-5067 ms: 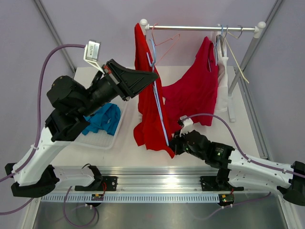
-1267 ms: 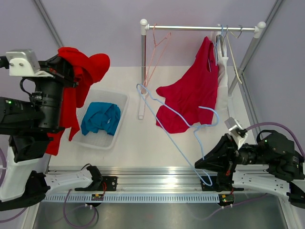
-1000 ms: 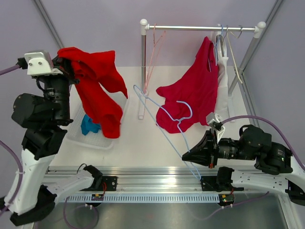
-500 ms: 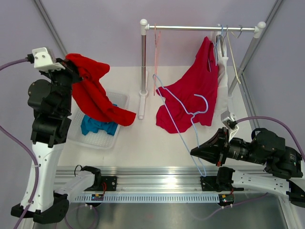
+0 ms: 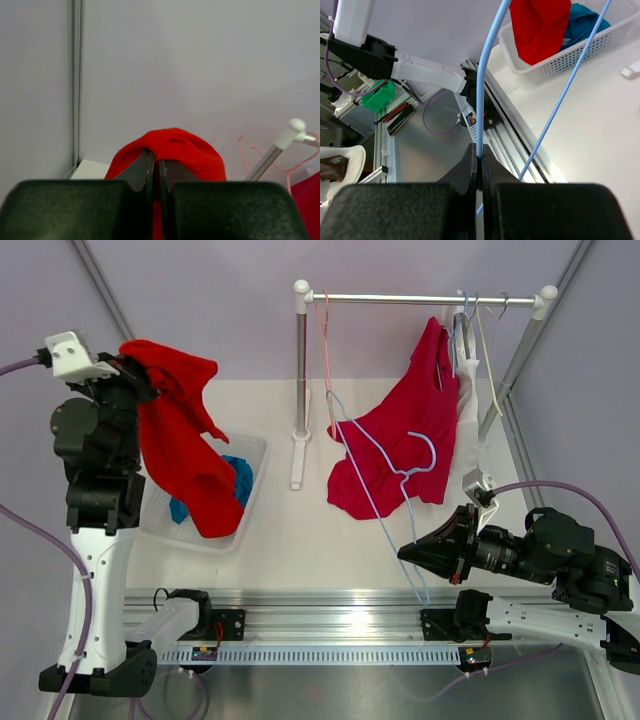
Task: Remove the t-shirt from the hanger
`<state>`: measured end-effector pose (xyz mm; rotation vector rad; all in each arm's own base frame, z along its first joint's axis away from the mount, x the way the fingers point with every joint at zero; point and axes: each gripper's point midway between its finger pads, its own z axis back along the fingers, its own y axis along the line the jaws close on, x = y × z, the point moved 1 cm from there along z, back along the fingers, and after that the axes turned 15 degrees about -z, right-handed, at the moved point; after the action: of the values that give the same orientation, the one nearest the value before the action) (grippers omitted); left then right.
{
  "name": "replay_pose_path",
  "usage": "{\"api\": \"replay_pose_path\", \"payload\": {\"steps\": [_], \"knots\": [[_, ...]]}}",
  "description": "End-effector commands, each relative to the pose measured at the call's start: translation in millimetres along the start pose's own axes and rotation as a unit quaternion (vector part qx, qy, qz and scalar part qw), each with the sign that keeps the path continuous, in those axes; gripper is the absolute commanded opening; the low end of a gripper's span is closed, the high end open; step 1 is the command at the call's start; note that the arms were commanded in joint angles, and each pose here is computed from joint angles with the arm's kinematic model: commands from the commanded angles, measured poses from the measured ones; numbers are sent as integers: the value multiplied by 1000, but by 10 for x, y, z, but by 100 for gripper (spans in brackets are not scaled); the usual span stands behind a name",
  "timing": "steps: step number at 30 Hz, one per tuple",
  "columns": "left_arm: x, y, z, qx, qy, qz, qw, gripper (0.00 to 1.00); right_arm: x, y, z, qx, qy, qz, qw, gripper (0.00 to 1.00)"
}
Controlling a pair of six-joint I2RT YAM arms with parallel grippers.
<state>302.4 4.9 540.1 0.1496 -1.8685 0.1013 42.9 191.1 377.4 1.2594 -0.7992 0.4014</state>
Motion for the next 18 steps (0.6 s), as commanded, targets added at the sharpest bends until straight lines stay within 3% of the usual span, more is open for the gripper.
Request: {"api": "replay_pose_path", "payload": {"steps": [1, 5, 7, 9, 10, 13, 16, 18], "knots": [[-200, 5, -78, 1, -12, 13, 1000, 0, 161, -9, 56, -13, -38, 2, 999, 0], [-663, -41, -87, -4, 30, 20, 999, 0, 294, -224, -15, -77, -77, 0, 994, 0], [-854, -99, -30, -11, 56, 53, 997, 5, 426, -346, -18, -126, -103, 4, 987, 0], [-1147, -139, 144, -18, 88, 77, 993, 14, 554, -539, -109, -193, -127, 20, 973, 0], [-1228, -166, 215, -18, 96, 105, 990, 27, 597, -561, -146, -204, -133, 30, 969, 0], [-1617, -179, 523, -13, 145, 140, 979, 50, 746, -769, -278, -279, -156, 67, 945, 0], [-1937, -212, 806, -20, 191, 153, 970, 56, 886, -859, -431, -316, -169, 97, 929, 0], [-2104, -209, 952, -19, 214, 154, 964, 67, 953, -893, -585, -317, -162, 106, 928, 0]]}}
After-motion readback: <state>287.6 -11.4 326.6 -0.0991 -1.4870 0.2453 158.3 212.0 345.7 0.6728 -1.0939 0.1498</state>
